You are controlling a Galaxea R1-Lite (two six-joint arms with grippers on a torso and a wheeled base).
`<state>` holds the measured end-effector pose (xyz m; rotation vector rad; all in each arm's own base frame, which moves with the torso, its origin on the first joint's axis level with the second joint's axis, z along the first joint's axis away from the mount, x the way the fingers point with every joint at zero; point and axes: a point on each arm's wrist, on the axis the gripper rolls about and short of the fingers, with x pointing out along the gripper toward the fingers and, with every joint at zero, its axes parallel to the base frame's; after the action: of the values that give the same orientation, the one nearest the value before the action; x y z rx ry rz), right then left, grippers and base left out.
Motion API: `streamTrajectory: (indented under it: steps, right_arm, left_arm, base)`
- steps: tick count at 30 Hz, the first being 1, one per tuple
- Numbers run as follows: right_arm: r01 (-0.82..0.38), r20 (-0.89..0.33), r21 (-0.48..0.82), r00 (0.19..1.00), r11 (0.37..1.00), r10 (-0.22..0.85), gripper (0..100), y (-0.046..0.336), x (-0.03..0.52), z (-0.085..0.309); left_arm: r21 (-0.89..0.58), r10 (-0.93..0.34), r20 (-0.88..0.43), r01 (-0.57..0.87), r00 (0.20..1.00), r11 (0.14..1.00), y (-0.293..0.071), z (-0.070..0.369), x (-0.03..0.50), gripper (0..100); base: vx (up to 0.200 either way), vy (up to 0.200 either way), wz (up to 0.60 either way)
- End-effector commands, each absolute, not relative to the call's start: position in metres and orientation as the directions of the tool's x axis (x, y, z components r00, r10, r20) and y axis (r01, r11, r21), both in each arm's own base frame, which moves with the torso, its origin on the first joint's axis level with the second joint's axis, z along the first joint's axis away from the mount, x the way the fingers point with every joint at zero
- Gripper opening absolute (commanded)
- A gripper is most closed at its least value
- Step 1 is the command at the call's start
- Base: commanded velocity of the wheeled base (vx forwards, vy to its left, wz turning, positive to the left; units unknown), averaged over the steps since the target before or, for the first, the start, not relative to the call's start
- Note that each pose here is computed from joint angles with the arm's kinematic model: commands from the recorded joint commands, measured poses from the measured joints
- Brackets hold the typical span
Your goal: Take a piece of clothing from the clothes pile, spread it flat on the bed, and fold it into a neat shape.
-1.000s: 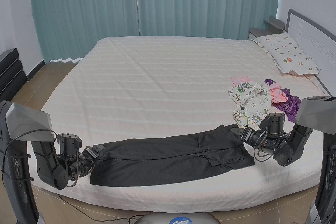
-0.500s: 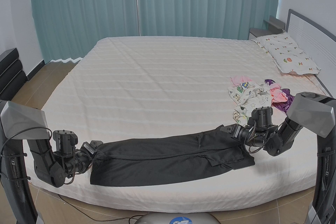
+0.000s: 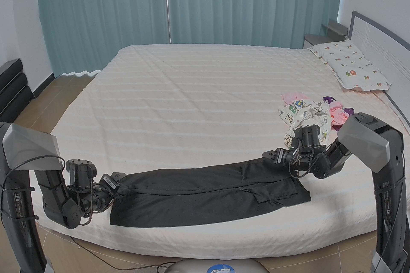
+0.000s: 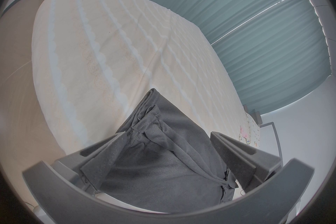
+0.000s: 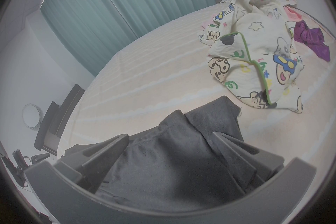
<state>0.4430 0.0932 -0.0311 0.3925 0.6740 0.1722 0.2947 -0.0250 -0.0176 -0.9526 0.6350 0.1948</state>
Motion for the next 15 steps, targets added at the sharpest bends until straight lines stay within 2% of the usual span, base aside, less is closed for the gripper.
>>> streamTrajectory:
  steps: [1,2,3,15]
  right_arm:
    - [-0.019,-0.597,0.402,0.752,0.915,0.278,100,0.094,0.442,-0.044]
    - [-0.018,-0.600,0.401,0.750,0.916,0.277,100,0.094,0.442,-0.045]
    - [-0.016,-0.601,0.401,0.750,0.916,0.276,0,0.093,0.442,-0.046]
    - [0.032,-0.617,0.397,0.749,0.917,0.241,0,0.074,0.435,-0.041]
  left_arm:
    - [-0.695,-0.116,-0.588,-0.426,0.801,0.579,-0.025,-0.019,0.295,100]
    - [-0.695,-0.116,-0.588,-0.426,0.801,0.579,-0.025,-0.019,0.295,100]
    - [-0.695,-0.116,-0.589,-0.427,0.800,0.579,-0.025,-0.019,0.295,100]
    - [-0.695,-0.114,-0.588,-0.427,0.801,0.579,-0.025,-0.019,0.295,100]
  base:
    - [0.000,0.000,0.00]
    - [0.000,0.000,0.00]
    - [0.000,0.000,0.00]
    - [0.000,0.000,0.00]
